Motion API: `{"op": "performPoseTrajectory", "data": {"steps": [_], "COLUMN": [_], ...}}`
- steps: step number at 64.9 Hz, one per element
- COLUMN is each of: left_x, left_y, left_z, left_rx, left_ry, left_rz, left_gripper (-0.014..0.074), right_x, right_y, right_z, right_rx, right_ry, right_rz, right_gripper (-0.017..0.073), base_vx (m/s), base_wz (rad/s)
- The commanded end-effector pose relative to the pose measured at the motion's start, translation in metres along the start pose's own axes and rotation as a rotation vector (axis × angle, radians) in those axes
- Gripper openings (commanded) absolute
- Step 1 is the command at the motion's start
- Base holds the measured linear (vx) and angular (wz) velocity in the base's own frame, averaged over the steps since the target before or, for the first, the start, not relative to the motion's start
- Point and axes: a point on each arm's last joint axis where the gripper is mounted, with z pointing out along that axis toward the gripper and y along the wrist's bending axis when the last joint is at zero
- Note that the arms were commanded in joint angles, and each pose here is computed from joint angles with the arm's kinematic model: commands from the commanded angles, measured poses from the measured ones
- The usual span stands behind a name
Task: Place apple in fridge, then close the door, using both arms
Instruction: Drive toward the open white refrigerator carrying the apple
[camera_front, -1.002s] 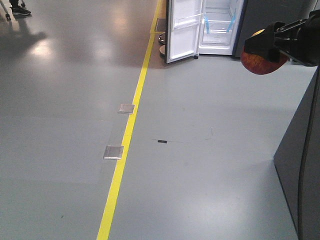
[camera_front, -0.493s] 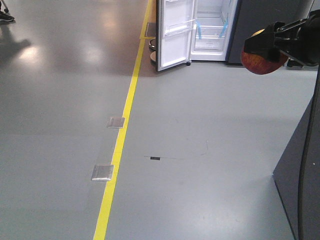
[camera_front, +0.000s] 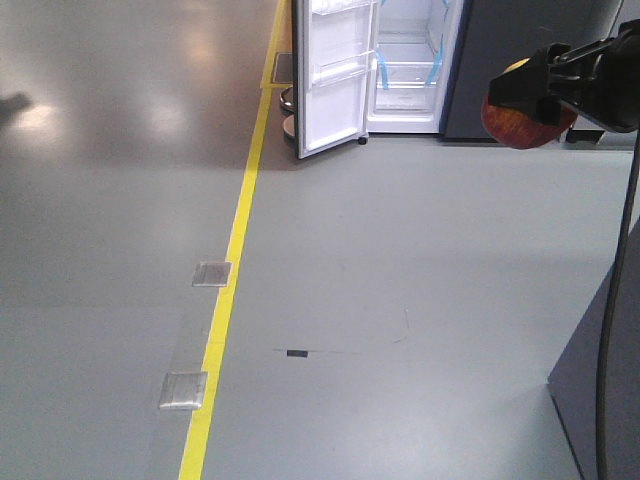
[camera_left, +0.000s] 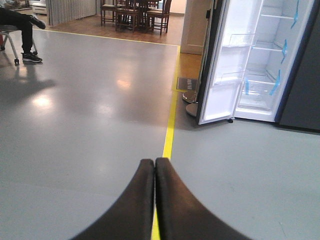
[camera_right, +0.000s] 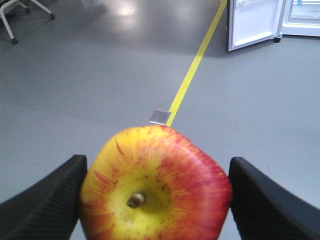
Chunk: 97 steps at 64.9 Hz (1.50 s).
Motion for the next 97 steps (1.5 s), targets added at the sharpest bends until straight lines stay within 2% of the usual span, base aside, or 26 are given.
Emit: {"op": "performPoseTrajectory", "data": {"steps": [1, 97], "left_x": [0.0027, 0.0027], "left_y": [-0.0002, -0.0002], "left_z": [0.0010, 0.0010], "left_rx": [0.018, 0.018], "left_ry": [-0.057, -0.057], "left_rz": [-0.001, -0.001], "left_gripper": [-0.0005, -0.0005], "right_x": [-0.0174, -0.0174], "right_y": [0.0054, 0.0054], "right_z": [-0.0174, -0.0174], "right_rx": [0.010, 0.010], "right_ry": [-0.121, -0.121], "right_rz": [-0.009, -0.009], "right_gripper": [-0.0005, -0.0005], "base_vx": [0.28, 0.25], "base_wz": [-0.06, -0.02]}}
